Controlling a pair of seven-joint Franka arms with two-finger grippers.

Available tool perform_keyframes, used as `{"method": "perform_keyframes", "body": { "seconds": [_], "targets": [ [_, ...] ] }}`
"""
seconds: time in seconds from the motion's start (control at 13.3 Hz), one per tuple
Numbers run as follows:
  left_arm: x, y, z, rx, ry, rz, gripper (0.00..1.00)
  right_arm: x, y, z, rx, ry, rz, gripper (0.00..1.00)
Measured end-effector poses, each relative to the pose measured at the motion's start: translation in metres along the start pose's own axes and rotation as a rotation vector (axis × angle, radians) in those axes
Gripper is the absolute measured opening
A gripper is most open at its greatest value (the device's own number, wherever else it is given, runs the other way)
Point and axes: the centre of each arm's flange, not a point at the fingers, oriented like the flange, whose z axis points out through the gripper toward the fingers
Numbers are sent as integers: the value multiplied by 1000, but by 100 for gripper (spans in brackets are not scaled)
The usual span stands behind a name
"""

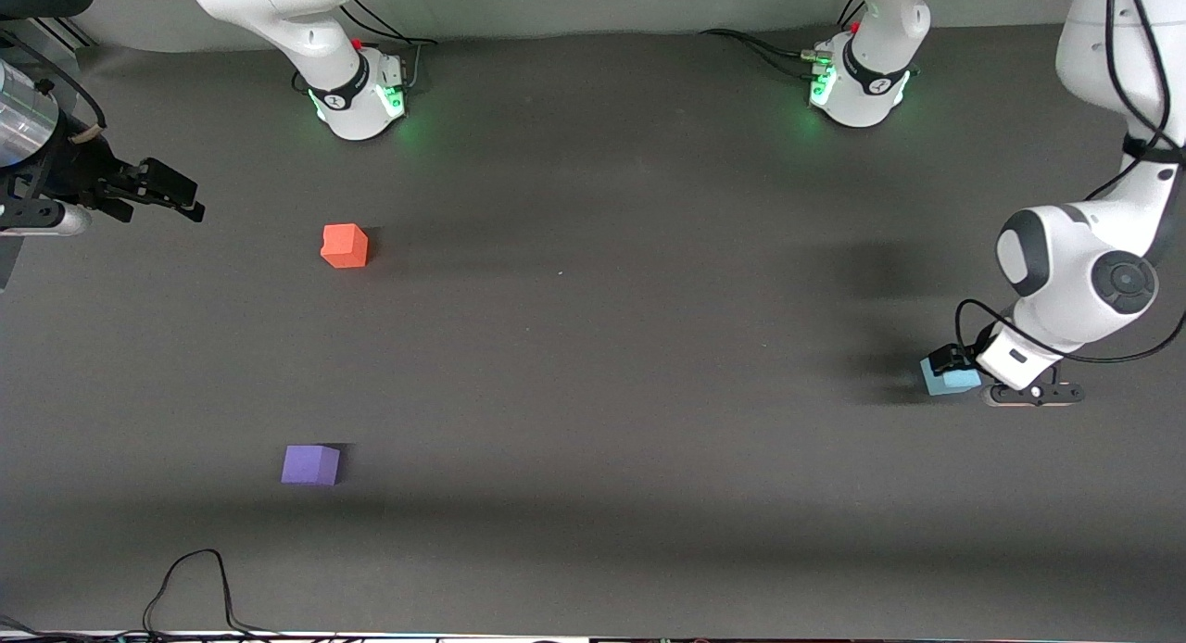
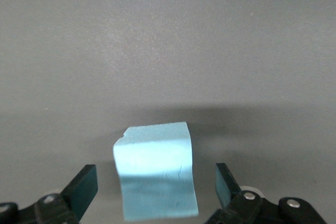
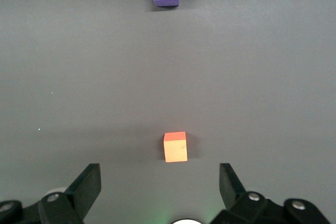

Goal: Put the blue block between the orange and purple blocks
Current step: 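Close the left gripper on the light blue block and lift it, then carry the blue block with the left gripper to the table middle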

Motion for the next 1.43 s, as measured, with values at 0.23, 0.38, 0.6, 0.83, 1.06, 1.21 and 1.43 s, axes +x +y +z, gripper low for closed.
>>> {"method": "perform_keyframes", "body": {
  "seconds": [0.23,0.38,0.6,0.83,1.06,1.21,1.43],
  "targets": [
    [-2,0,20,-2,-2,1,100,0,0,0,0,0,0,100],
    [-2,0,20,-2,-2,1,77,0,0,2,0,-3,0,100],
    [-2,0,19,-1,0,0,56,0,0,3,-1,-6,0,100],
    [2,-2,13,1,6,4,56,0,0,3,-1,-6,0,100],
    [16,-8,-44,1,-54,21,56,0,0,4,-1,-8,0,100],
    [24,-5,-107,-2,-111,29,56,0,0,5,-1,-10,0,100],
    [28,43,-174,-3,-155,37,56,0,0,6,-1,-12,-1,100]
  ]
}}
